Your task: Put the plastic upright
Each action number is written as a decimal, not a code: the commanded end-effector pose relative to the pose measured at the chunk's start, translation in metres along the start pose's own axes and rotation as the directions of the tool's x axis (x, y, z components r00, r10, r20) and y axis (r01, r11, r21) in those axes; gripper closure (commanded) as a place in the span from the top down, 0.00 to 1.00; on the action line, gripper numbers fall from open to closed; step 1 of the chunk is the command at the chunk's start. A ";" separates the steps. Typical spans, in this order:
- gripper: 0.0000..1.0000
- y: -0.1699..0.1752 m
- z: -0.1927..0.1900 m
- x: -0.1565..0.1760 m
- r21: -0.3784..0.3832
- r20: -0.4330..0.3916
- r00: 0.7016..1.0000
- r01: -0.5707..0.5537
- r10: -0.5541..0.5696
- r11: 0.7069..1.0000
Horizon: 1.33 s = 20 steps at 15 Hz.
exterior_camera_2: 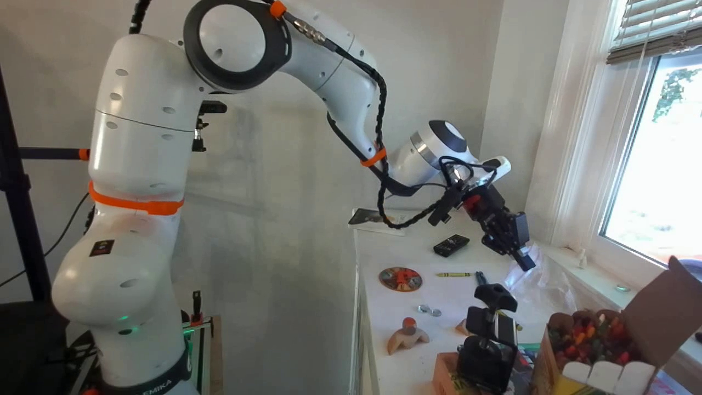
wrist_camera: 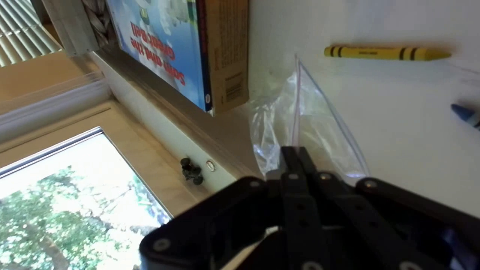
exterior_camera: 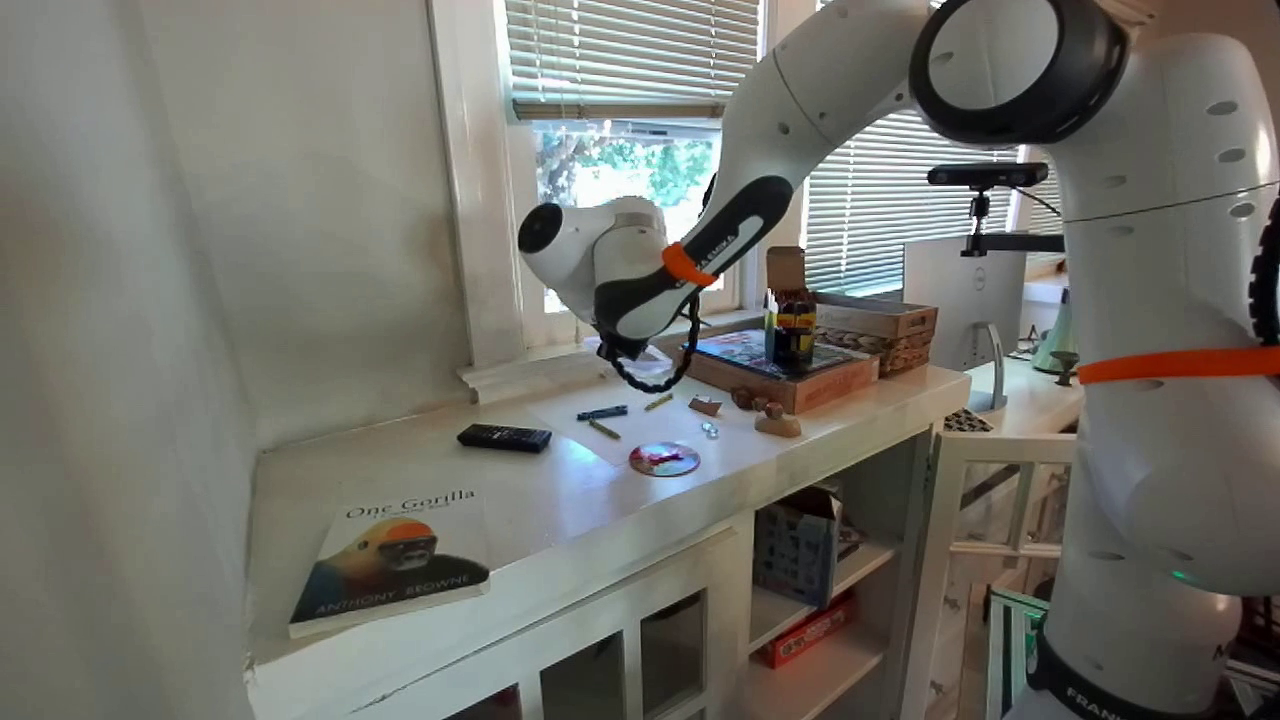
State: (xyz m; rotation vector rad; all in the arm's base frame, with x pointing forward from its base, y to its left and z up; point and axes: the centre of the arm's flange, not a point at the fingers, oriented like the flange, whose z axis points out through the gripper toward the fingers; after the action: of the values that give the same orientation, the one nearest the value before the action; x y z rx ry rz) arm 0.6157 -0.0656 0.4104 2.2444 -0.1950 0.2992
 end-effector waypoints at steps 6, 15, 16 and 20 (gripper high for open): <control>0.00 0.092 -0.039 -0.007 0.340 0.131 0.987 -0.135 0.095 0.931; 0.00 0.105 0.017 -0.019 0.502 0.294 0.956 -0.150 -0.005 0.852; 0.00 0.102 0.021 -0.019 0.498 0.302 0.953 -0.138 -0.022 0.856; 0.00 0.091 0.041 -0.017 0.505 0.319 0.944 -0.096 -0.081 0.858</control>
State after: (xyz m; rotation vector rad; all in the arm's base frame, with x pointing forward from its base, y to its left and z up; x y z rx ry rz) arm 0.5742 -0.1447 0.4583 2.8005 -0.3620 0.0358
